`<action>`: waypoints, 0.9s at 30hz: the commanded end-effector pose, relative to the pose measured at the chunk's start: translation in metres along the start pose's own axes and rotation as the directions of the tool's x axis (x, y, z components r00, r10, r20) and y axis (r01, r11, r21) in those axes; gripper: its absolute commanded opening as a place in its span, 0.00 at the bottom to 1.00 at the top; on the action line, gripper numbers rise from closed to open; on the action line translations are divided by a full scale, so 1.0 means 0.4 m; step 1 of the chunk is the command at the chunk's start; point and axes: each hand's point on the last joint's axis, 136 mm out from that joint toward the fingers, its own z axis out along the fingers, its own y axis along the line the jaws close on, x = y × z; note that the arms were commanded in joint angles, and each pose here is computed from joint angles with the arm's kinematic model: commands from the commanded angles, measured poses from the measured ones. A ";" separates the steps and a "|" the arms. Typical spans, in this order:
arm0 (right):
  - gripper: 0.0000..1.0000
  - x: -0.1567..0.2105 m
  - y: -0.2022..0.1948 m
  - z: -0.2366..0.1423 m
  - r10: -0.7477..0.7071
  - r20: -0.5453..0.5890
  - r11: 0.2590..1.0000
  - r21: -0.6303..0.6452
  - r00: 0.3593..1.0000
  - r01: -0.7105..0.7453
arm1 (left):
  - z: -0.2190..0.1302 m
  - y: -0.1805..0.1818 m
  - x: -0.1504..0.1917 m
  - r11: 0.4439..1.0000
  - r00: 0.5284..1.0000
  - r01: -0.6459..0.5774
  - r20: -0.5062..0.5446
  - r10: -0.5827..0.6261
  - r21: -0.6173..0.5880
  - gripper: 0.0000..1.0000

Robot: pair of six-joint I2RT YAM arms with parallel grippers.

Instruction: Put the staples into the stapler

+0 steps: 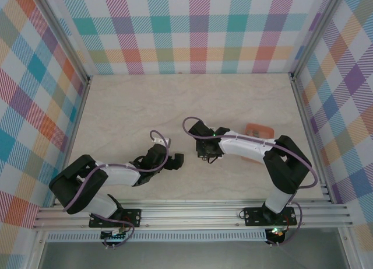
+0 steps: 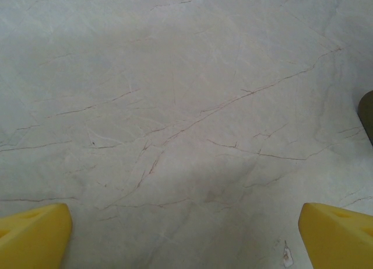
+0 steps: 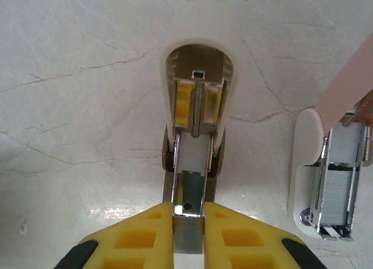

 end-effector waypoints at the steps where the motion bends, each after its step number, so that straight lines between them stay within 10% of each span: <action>1: 0.16 -0.011 0.013 -0.003 -0.019 0.015 1.000 0.006 1.000 0.019 | -0.010 -0.011 -0.002 1.000 1.000 0.002 0.010 -0.003 0.014 1.00; 27: 0.17 -0.019 0.021 -0.007 -0.020 0.029 1.000 0.006 0.999 0.020 | -0.016 -0.007 -0.010 1.000 1.000 -0.014 0.019 0.014 0.000 1.00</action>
